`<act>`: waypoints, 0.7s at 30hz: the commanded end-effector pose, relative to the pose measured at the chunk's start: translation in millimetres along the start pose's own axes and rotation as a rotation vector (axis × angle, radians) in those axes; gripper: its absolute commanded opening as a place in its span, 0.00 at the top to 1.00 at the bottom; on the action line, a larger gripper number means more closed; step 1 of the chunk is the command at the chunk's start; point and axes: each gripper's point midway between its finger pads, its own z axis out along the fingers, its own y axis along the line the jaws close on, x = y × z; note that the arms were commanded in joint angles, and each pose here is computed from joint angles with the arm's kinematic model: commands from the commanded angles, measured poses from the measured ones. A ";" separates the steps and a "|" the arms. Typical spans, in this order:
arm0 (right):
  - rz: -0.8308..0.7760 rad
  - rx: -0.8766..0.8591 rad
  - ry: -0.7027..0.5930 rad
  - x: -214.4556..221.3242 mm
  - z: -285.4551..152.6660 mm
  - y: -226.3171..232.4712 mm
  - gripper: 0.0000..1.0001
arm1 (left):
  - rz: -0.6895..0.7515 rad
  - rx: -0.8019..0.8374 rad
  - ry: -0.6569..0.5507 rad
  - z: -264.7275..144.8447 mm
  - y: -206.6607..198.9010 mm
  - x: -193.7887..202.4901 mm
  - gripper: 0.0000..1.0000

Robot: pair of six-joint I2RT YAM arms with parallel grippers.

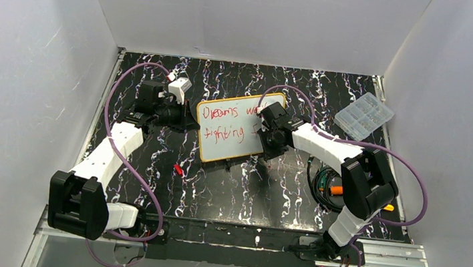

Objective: Write a sentence on the whiteboard

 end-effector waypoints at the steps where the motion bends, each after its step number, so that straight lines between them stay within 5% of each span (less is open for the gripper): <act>1: -0.010 -0.034 -0.007 -5.7 -0.8 5.4 0.99 | 0.025 0.026 -0.027 -8.4 -10.1 -2.8 1.00; 21: 0.023 0.040 -0.009 -1.6 -2.6 -9.7 0.99 | 0.027 0.028 -0.031 -9.6 -11.4 -3.5 1.00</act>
